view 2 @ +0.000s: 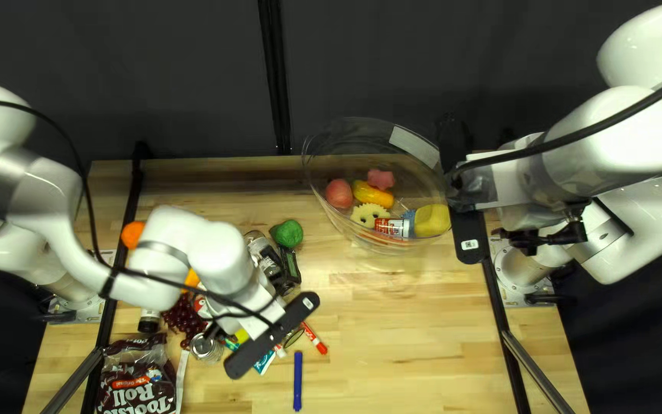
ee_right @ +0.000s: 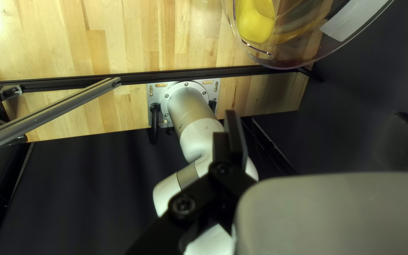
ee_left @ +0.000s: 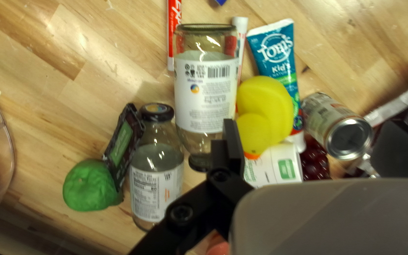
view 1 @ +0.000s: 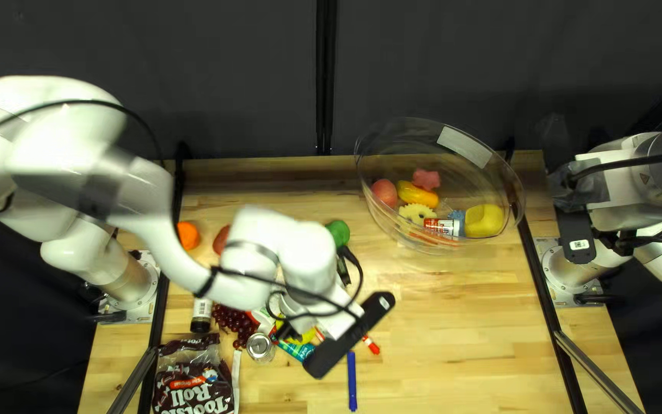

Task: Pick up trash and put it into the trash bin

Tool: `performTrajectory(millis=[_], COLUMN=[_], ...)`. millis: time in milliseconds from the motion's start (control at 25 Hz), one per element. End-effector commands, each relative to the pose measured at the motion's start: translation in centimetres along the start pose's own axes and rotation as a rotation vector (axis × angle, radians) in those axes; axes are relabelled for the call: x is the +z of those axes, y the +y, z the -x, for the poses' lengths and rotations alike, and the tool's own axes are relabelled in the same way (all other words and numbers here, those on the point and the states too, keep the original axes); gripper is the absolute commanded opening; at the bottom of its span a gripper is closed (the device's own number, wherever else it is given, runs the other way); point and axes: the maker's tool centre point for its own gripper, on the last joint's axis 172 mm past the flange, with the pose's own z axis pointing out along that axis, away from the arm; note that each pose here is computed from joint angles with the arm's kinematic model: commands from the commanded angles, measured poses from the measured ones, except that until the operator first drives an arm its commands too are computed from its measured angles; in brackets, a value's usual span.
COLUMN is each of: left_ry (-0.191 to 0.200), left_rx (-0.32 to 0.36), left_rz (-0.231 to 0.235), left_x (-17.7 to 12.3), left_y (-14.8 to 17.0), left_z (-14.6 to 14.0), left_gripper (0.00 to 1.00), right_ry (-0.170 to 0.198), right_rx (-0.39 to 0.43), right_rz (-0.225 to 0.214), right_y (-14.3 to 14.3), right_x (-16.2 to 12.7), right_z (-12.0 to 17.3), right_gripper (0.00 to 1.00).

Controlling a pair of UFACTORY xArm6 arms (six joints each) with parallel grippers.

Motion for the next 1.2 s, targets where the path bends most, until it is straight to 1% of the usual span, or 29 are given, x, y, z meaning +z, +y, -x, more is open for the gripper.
performTrajectory(millis=[40,120,160,280,400,720,840,920,1000,1080,1200], left_ry=[-0.032,-0.052,-0.054,-0.035,-0.01,-0.01,-0.028,-0.047,-0.055,-0.065,-0.082], left_rx=[-0.025,-0.039,-0.042,-0.05,-0.036,-0.036,-0.007,0.02,0.032,0.035,0.026], left_rz=[-0.033,-0.046,-0.047,-0.047,-0.043,-0.043,-0.052,-0.053,-0.049,-0.045,-0.053], left_x=[2.7,3.6,4.0,5.1,4.7,4.7,5.0,6.7,8.1,9.0,9.0], left_y=[-1.0,-1.4,-1.6,-2.1,-2.0,-2.0,-1.9,-2.6,-3.4,-3.9,-4.0], left_z=[0.2,0.1,0.1,0.1,0.2,0.2,-1.3,-2.4,-3.0,-3.3,-2.6], left_gripper=[1.0,1.0,1.0,1.0,1.0,1.0,1.0,1.0,1.0,1.0,1.0], right_ry=[0.0,0.0,0.0,0.0,0.0,0.0,0.0,0.0,0.0,0.0,0.0], right_rx=[0.0,0.0,0.0,0.0,0.0,0.0,0.0,0.0,0.0,0.0,0.0], right_rz=[0.0,0.0,0.0,0.0,0.0,0.0,0.0,0.0,0.0,0.0,0.0], right_y=[0.0,0.0,0.0,0.0,0.0,0.0,0.0,0.0,0.0,0.0,0.0], right_x=[0.0,0.0,0.0,0.0,0.0,0.0,0.0,0.0,0.0,0.0,0.0], right_z=[0.0,0.0,0.0,0.0,0.0,0.0,0.0,0.0,0.0,0.0,0.0], right_gripper=[1.0,1.0,1.0,1.0,1.0,1.0,1.0,1.0,1.0,1.0,1.0])
